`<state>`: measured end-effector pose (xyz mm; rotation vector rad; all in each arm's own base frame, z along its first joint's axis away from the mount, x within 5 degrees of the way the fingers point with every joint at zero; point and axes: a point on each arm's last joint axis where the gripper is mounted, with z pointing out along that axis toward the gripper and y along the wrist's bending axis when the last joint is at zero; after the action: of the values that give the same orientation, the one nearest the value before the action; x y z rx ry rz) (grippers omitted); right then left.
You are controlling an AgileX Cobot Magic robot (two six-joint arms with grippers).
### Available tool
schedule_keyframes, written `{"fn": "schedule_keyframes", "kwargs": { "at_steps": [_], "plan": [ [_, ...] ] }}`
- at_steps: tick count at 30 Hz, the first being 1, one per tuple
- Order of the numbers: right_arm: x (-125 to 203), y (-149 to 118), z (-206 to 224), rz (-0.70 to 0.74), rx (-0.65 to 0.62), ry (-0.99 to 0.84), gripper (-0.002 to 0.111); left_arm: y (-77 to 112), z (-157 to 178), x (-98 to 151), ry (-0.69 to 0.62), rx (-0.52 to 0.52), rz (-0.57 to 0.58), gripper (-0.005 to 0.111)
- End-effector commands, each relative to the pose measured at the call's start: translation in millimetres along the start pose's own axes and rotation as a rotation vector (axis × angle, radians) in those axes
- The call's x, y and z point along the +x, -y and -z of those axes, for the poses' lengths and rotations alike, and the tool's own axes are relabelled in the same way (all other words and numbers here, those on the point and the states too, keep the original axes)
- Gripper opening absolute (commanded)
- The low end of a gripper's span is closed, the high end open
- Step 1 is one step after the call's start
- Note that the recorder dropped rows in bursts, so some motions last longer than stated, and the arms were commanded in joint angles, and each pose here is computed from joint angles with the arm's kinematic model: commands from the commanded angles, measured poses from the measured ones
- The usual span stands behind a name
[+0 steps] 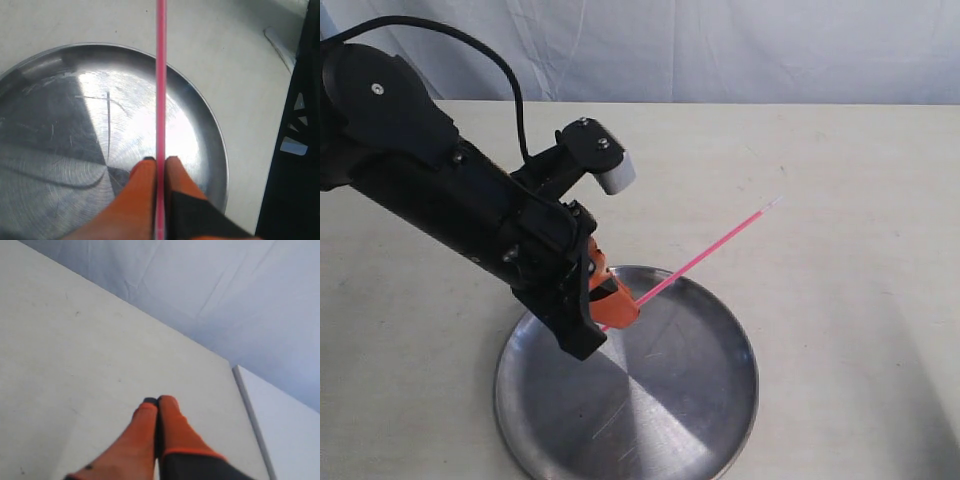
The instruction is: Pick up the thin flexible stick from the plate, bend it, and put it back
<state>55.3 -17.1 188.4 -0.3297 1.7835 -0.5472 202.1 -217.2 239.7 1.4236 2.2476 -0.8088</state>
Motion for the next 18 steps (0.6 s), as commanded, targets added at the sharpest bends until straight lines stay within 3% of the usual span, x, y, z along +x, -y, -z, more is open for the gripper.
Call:
{"fn": "schedule_keyframes", "kwargs": {
  "at_steps": [1, 5, 8, 12, 14, 16, 17, 18],
  "plan": [
    [-1.2, 2.3, 0.3, 0.097, 0.035, 0.023, 0.0, 3.7, 2.9, -2.2, 0.014, 0.009, -0.008, 0.0],
    [-10.9, 8.8, 2.9, 0.195, 0.078, 0.072, 0.0, 3.5, 2.9, -2.0, 0.011, 0.008, -0.014, 0.0],
    [-50.8, 17.8, 16.3, 0.384, 0.134, 0.354, 0.0, 3.9, 2.9, -1.7, 0.008, 0.011, -0.019, 0.0],
    [-95.7, 20.4, 45.0, 0.398, 0.116, 0.745, 0.0, 4.9, 2.9, -1.0, 0.001, 0.022, -0.024, 0.0],
    [-113.5, 18.0, 64.8, 0.218, 0.005, 0.993, 0.0, 5.1, 2.9, -1.0, 0.0, 0.025, -0.022, 0.0],
    [-126.1, 20.5, 89.1, -0.184, -0.242, 1.252, 0.0, 5.1, 2.9, -1.0, 0.0, 0.025, -0.022, 0.0],
    [-126.7, 23.6, 90.4, -0.352, -0.325, 1.255, 0.0, 5.1, 2.9, -1.0, 0.0, 0.025, -0.022, 0.0],
    [-123.4, 29.8, 79.7, -0.705, -0.44, 1.113, 0.0, 5.0, 2.9, -1.1, 0.002, 0.023, -0.023, 0.0]
  ]
}}
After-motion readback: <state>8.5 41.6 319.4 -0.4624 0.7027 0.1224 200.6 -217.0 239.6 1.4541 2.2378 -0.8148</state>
